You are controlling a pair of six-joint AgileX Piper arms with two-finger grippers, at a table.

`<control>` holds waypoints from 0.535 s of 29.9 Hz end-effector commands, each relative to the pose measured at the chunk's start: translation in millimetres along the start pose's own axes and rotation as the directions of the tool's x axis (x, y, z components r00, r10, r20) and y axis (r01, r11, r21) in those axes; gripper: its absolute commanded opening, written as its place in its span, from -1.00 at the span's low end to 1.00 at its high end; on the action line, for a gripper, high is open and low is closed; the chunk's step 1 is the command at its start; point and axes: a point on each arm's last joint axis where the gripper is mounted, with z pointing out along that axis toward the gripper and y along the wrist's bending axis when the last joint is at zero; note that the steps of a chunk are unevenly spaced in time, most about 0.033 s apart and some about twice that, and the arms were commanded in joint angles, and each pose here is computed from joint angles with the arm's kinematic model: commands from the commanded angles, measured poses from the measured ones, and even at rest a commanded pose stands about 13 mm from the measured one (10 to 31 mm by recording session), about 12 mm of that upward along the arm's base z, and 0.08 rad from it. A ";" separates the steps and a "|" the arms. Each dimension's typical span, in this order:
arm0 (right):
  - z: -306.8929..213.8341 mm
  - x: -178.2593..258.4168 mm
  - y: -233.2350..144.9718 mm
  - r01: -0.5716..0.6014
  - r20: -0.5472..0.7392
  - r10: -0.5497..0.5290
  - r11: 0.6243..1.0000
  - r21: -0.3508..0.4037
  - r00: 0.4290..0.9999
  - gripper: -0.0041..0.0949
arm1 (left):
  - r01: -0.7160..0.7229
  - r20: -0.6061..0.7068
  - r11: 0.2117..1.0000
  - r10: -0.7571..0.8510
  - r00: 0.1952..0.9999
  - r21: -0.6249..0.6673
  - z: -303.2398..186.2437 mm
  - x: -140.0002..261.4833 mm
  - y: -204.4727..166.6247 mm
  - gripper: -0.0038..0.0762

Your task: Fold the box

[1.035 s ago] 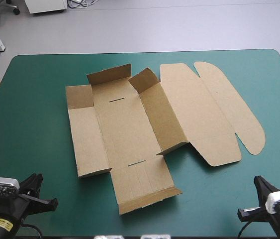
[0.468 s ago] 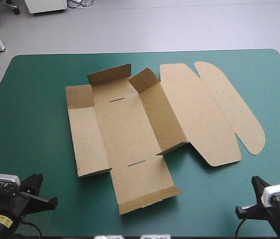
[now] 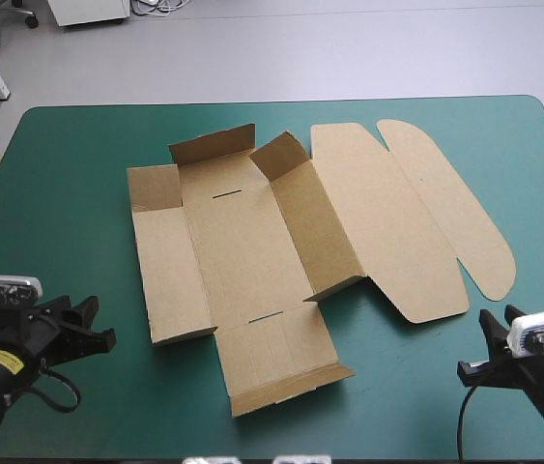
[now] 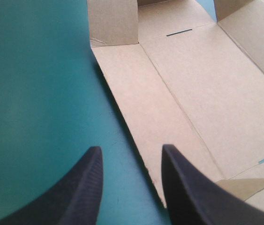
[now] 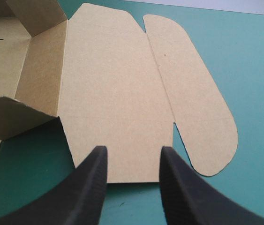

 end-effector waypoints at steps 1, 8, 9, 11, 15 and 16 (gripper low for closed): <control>5.2 -34.5 -4.6 0.006 0.105 -0.008 1.000 0.025 0.994 -0.01 | 0.037 0.028 0.998 -0.039 0.999 0.041 4.0 -31.7 -5.8 -0.13; 32.0 -76.9 -10.2 -0.013 0.060 0.011 1.000 0.021 0.998 0.06 | 0.054 -0.036 0.998 -0.053 0.998 0.028 36.0 -67.7 -4.9 -0.04; 35.5 -82.6 -10.9 -0.014 0.050 0.013 1.000 0.020 0.999 0.07 | 0.063 -0.052 0.998 -0.062 0.997 0.017 44.0 -69.5 -2.6 -0.04; 46.9 -93.4 -12.2 -0.033 0.025 0.032 0.999 0.013 0.999 0.07 | 0.077 -0.088 0.997 -0.078 0.993 -0.009 58.8 -69.9 3.3 -0.04; 69.7 -108.2 -13.1 -0.097 -0.025 0.097 0.995 -0.012 0.995 0.07 | 0.115 -0.159 0.991 -0.124 0.980 -0.064 81.1 -68.0 20.4 -0.04; 75.2 -111.7 -13.0 -0.108 -0.033 0.107 0.994 -0.020 0.994 0.07 | 0.127 -0.171 0.989 -0.138 0.976 -0.075 83.5 -67.2 24.6 -0.04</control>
